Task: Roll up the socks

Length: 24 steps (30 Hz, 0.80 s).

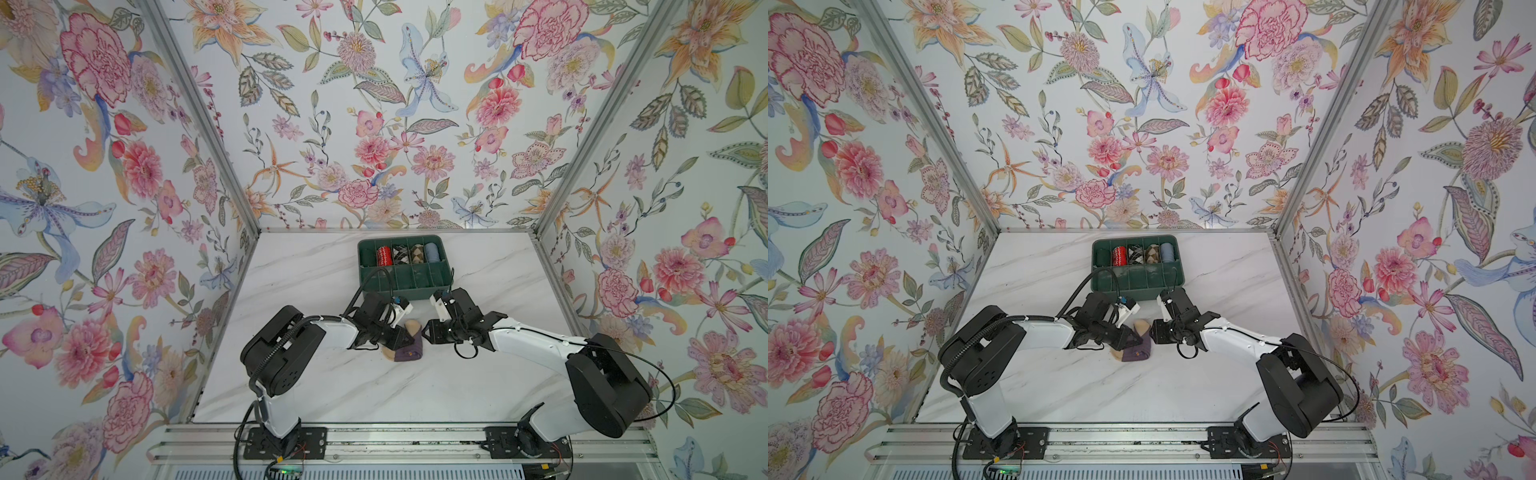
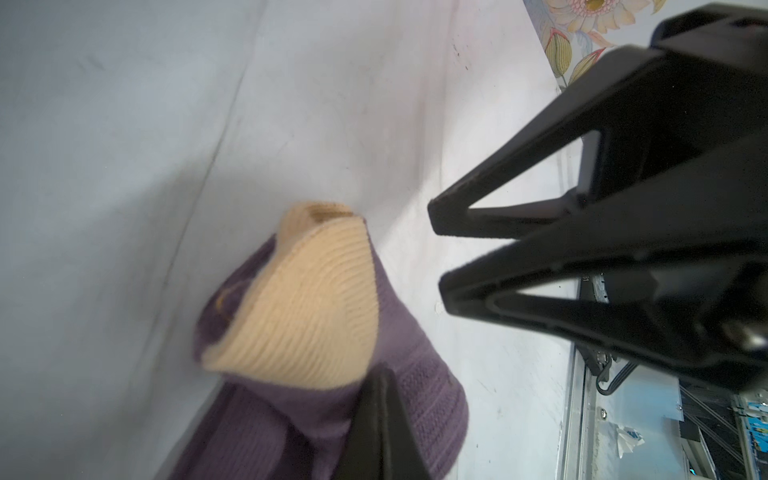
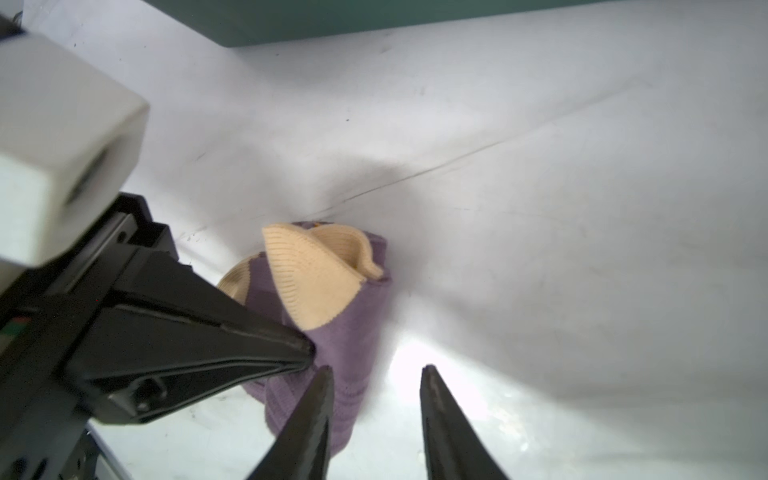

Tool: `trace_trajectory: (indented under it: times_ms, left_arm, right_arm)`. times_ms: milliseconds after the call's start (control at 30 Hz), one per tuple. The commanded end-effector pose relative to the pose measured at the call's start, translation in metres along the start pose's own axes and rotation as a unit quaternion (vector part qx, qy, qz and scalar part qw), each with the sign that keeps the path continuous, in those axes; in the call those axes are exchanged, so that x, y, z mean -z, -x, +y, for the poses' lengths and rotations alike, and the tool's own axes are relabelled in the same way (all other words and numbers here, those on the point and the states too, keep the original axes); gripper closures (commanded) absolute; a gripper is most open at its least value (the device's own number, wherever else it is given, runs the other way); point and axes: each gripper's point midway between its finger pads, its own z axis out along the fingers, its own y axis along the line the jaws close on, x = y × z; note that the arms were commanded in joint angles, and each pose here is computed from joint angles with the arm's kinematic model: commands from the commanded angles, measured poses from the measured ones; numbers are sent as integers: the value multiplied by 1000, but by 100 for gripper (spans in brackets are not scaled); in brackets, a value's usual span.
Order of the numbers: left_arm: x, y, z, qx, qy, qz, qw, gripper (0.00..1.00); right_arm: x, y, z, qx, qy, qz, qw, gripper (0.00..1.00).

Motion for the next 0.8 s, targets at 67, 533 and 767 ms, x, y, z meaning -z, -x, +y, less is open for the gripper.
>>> trace_trajectory:
  times_ms: [67, 533, 767]
  left_arm:
    - [-8, -47, 19, 44, 31, 61, 997, 100]
    - [-4, -45, 15, 66, 8, 29, 997, 100]
    - [-4, -55, 23, 87, -5, 15, 996, 100]
  right_arm:
    - [-9, -9, -12, -10, -26, 11, 1000, 65]
    - [-24, -17, 5, 25, -31, 27, 999, 66]
    - [-22, -14, 22, 29, 20, 18, 999, 66]
